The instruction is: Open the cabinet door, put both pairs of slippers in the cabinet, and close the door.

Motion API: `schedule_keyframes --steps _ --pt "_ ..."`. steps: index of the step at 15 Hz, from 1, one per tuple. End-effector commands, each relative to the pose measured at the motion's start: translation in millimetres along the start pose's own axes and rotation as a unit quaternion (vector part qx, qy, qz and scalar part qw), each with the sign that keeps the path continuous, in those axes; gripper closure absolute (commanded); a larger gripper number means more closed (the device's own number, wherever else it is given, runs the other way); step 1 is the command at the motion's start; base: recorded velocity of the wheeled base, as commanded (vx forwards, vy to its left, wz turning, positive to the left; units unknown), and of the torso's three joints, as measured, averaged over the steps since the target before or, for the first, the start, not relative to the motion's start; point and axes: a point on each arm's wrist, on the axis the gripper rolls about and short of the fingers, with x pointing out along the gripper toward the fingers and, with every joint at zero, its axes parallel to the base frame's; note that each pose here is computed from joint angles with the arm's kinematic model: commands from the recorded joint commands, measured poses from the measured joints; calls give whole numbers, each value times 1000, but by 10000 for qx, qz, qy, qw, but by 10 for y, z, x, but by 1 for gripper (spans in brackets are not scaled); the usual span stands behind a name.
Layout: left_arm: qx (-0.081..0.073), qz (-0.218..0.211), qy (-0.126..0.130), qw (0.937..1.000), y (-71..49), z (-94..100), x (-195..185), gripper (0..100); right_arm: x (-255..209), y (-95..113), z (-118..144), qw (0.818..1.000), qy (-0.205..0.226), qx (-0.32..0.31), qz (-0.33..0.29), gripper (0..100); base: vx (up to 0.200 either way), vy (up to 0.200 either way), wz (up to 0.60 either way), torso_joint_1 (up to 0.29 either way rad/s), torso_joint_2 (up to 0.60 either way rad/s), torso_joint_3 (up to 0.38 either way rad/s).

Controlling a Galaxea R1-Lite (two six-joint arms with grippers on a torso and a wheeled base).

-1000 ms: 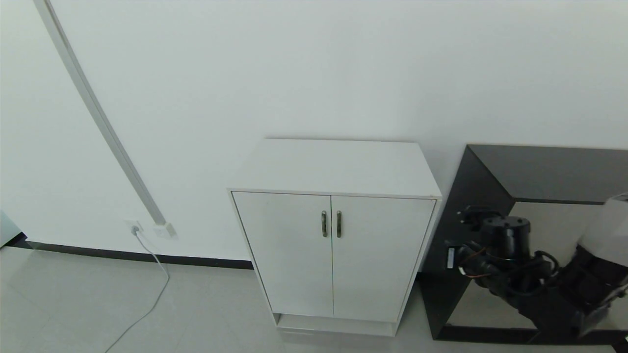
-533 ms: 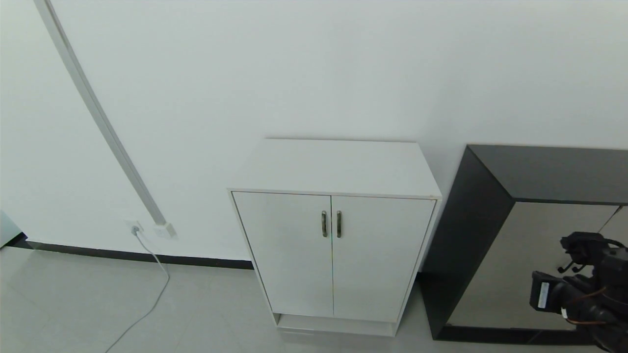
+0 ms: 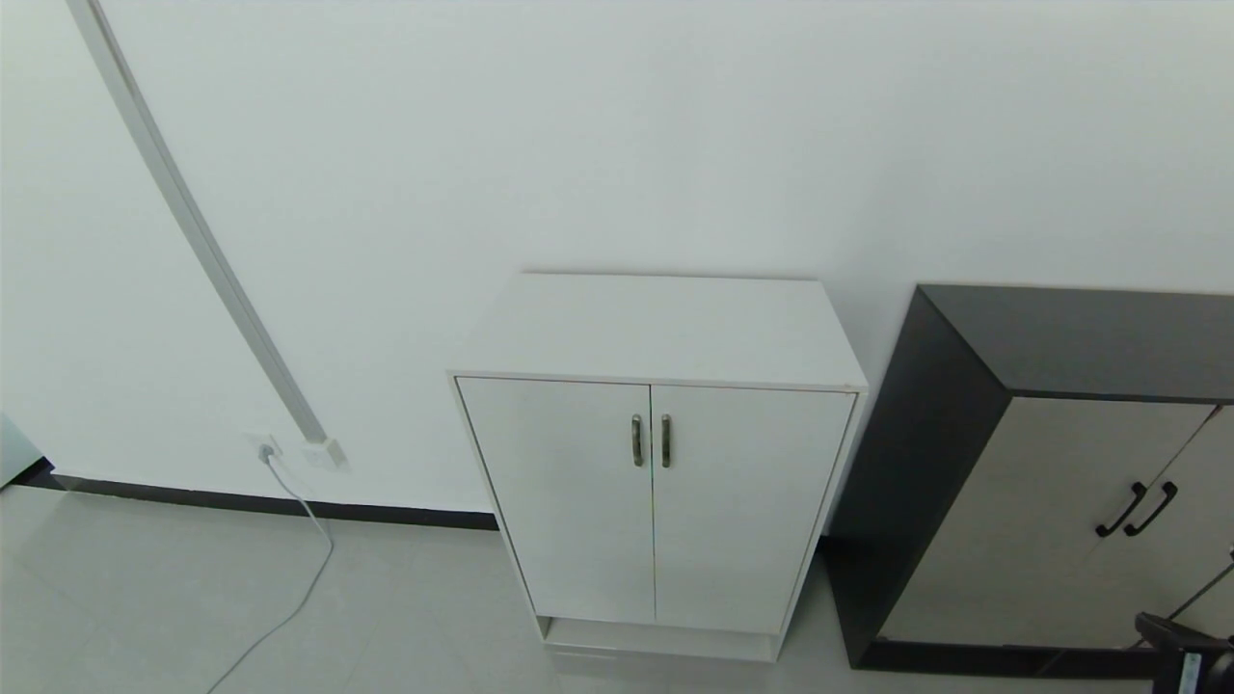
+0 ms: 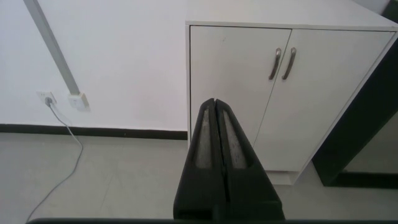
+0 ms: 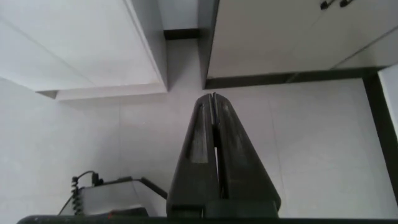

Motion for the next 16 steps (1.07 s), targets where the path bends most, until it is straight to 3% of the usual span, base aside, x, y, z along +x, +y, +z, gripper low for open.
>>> schedule_keyframes --steps 1,4,9,11,12,13,16 --pt "-2 7 11 10000 0 -1 1 100 -509 -136 -154 9979 -532 -102 352 100 0 0 0 0 0 0" --pt "-2 0 3 10000 0 1 1 100 -873 -263 -589 9928 -659 -686 722 100 0 0 0 0 0 0" --pt "6 7 3 10000 0 1 1 100 -979 -291 -695 9782 -1236 -700 1517 100 0 0 0 0 0 0" --pt "6 0 3 10000 0 1 1 100 -984 -288 -699 9851 -1250 -534 1052 100 0 0 0 0 0 0" --pt "6 0 11 10000 0 -1 1 100 -992 -282 -704 9898 -1291 -349 496 100 0 0 0 0 0 0" --pt "6 0 3 10000 0 1 1 100 -1025 -284 -726 9873 -1531 -274 323 100 0 0 0 0 0 0" --pt "6 0 11 10000 0 -1 1 100 -1122 -304 -806 9716 -2308 -162 494 100 0 0 0 0 0 0"
